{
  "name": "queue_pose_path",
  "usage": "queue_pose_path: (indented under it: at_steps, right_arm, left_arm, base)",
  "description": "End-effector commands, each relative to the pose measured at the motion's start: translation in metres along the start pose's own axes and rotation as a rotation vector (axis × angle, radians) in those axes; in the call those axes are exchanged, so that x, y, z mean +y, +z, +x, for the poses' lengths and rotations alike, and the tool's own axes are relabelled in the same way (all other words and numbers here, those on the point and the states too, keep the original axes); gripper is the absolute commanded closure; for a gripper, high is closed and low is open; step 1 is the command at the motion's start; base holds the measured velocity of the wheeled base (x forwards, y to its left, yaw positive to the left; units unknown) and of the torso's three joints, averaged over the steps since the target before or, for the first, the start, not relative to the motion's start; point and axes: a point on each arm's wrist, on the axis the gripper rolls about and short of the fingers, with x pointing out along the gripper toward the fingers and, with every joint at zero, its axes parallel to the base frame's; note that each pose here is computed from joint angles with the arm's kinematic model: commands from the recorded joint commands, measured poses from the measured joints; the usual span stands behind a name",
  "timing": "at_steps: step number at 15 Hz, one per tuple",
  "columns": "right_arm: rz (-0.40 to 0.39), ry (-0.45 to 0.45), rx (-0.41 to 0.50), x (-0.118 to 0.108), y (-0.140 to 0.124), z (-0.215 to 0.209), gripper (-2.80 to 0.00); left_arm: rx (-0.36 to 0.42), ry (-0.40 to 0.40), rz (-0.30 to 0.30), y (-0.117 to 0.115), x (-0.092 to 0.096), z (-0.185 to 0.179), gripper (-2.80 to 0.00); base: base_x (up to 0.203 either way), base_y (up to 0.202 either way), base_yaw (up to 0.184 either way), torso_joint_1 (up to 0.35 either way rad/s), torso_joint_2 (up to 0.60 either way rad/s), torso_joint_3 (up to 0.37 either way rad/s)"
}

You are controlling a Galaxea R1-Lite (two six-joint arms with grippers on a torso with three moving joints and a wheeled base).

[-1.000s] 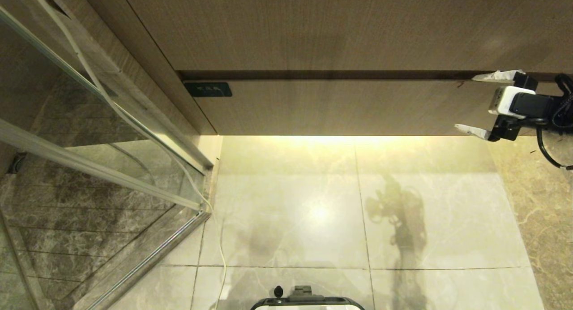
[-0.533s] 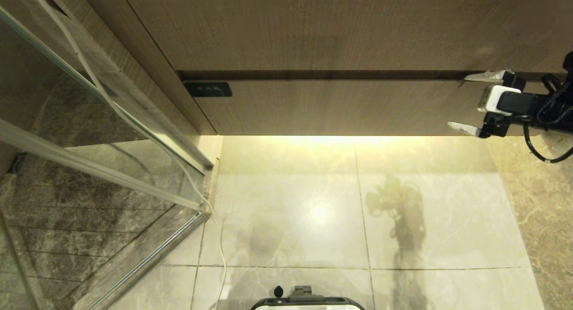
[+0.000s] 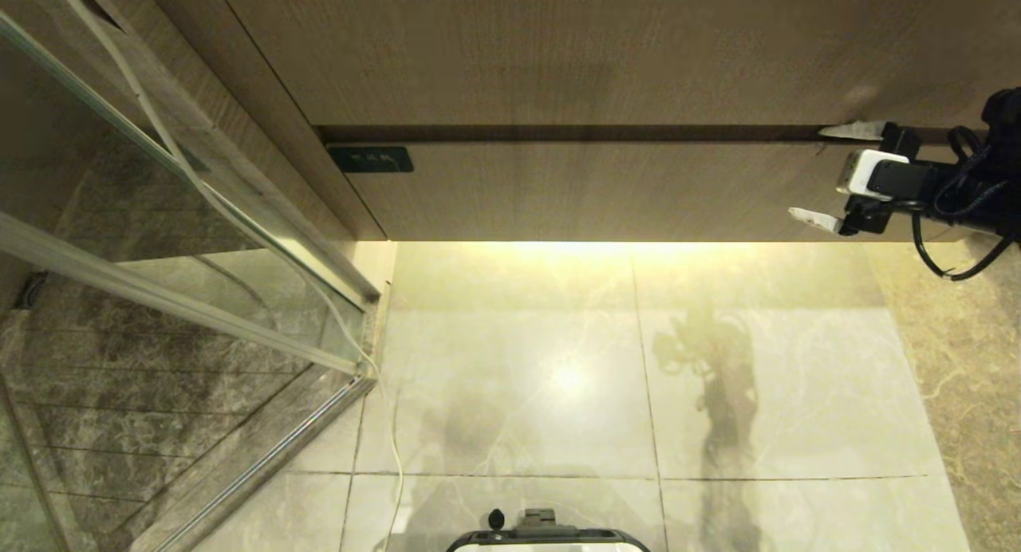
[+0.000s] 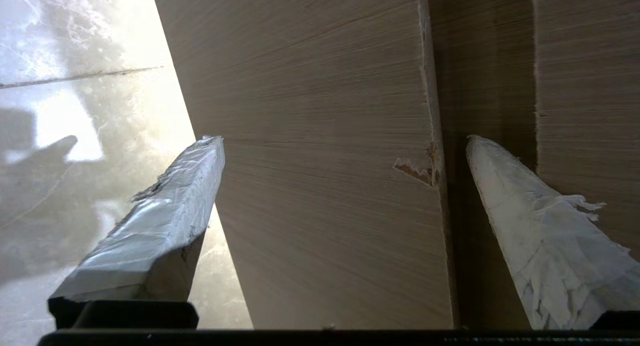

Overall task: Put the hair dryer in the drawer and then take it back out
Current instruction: Pull open the drawer

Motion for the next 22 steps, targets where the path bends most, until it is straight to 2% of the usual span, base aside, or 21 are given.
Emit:
queue_pose_path:
  at_steps: [1, 4, 11, 15, 18, 22]
  right_arm:
    - [-0.011, 0.004, -0.002, 0.004, -0.005, 0.005, -2.8]
    - [0.011, 0.035, 0.016, 0.014, -0.012, 0.011, -2.8]
    - [0.064, 0.078, 0.127, 0.029, -0.024, 0.021, -2.8]
    - [0.103, 0.129, 0.167, 0.028, -0.019, 0.012, -2.8]
    - [0.176, 0.233, 0.227, 0.029, -0.009, -0.006, -2.8]
    - [0.19, 0.249, 0.247, 0.03, -0.005, -0.012, -2.8]
  left_arm:
    - [0.0, 0.0, -0.001, 0.0, 0.0, 0.0, 0.0]
    - [0.001, 0.0, -0.001, 0.0, 0.0, 0.0, 0.0]
    - [0.002, 0.0, -0.001, -0.001, 0.0, 0.0, 0.0]
    - [0.0, 0.0, -0.001, 0.0, 0.0, 0.0, 0.0]
    - [0.002, 0.0, -0.001, -0.001, 0.0, 0.0, 0.0]
    - [0.002, 0.0, -0.001, -0.001, 0.0, 0.0, 0.0]
  base:
    - [0.0, 0.0, 0.0, 0.0, 0.0, 0.0]
    - [0.0, 0.0, 0.0, 0.0, 0.0, 0.0]
    - [0.0, 0.0, 0.0, 0.0, 0.0, 0.0]
    - [0.0, 0.0, 0.0, 0.0, 0.0, 0.0]
    - [0.0, 0.0, 0.0, 0.0, 0.0, 0.0]
    - [0.0, 0.0, 0.0, 0.0, 0.0, 0.0]
